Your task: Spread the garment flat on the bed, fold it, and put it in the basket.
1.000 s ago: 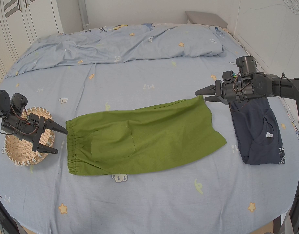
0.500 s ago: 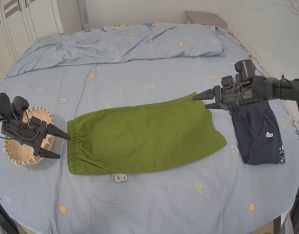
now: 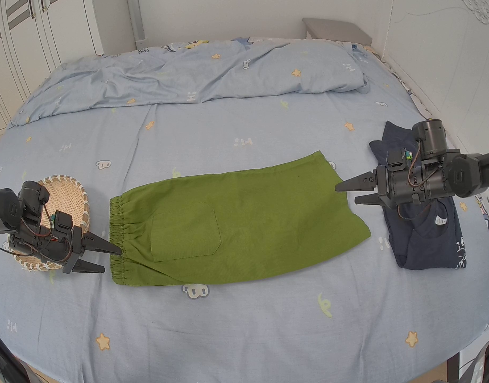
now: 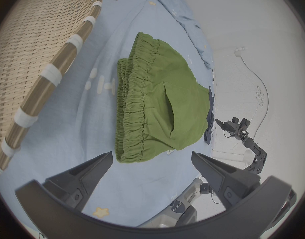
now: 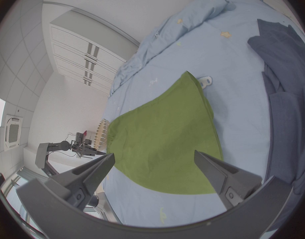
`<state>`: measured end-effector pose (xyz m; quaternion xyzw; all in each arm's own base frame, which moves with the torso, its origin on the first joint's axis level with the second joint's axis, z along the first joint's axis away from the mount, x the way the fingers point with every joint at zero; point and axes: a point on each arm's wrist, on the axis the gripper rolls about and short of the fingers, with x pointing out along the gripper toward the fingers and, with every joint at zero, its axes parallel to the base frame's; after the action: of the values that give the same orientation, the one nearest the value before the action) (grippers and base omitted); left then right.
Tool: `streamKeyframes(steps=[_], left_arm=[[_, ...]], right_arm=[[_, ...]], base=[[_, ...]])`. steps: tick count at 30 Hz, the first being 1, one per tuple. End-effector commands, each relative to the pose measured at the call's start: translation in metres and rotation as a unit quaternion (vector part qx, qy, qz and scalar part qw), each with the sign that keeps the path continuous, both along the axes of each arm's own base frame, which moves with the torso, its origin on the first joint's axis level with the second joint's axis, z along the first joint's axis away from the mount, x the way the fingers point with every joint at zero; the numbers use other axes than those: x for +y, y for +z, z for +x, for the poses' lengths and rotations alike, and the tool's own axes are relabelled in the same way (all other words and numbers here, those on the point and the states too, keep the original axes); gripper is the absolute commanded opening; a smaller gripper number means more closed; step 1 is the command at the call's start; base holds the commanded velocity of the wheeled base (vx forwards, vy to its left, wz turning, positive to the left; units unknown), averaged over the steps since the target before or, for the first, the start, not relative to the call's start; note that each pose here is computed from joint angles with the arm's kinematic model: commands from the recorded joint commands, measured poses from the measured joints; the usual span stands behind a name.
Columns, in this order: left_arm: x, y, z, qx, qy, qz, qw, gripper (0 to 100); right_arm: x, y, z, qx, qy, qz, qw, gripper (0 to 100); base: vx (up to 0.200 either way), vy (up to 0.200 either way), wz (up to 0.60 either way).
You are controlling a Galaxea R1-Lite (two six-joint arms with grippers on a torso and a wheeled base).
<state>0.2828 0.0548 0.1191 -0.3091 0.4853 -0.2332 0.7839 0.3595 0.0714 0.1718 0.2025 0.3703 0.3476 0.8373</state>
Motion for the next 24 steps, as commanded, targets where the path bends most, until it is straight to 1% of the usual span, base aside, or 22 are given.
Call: streamKeyframes(steps=[1, 4, 9, 12, 14, 20, 21, 24], left_arm=[[-0.007, -0.017, 0.001, -0.002, -0.013, 0.002, 0.9999, 100], [-0.012, -0.027, 0.006, 0.0, -0.024, 0.001, 0.9997, 100], [-0.01, -0.031, 0.008, -0.013, -0.019, 0.003, 0.9997, 100], [-0.008, -0.04, 0.013, -0.004, -0.017, 0.0, 0.9998, 100], [-0.006, -0.047, 0.017, -0.008, -0.014, 0.001, 0.9999, 100], [-0.008, -0.045, 0.024, -0.028, -0.005, -0.001, 0.9996, 100], [-0.007, -0.047, 0.029, -0.035, -0.001, -0.001, 0.9994, 100], [-0.007, -0.05, 0.034, -0.039, 0.006, -0.004, 0.9992, 100]], right_arm=[[-0.006, 0.019, -0.037, -0.039, 0.005, 0.024, 0.9989, 100], [-0.005, 0.018, -0.039, -0.036, 0.006, 0.025, 0.999, 100], [-0.007, 0.018, -0.038, -0.037, 0.004, 0.025, 0.999, 100], [-0.007, 0.018, -0.038, -0.038, 0.004, 0.025, 0.999, 100], [-0.007, 0.018, -0.039, -0.037, 0.004, 0.025, 0.999, 100], [-0.007, 0.018, -0.038, -0.037, 0.004, 0.025, 0.999, 100], [-0.008, 0.018, -0.038, -0.037, 0.002, 0.025, 0.999, 100], [-0.008, 0.018, -0.038, -0.038, 0.002, 0.025, 0.999, 100]], base=[[0.0, 0.0, 0.0], [0.0, 0.0, 0.0], [0.0, 0.0, 0.0], [0.0, 0.0, 0.0], [0.0, 0.0, 0.0], [0.0, 0.0, 0.0], [0.0, 0.0, 0.0], [0.0, 0.0, 0.0]])
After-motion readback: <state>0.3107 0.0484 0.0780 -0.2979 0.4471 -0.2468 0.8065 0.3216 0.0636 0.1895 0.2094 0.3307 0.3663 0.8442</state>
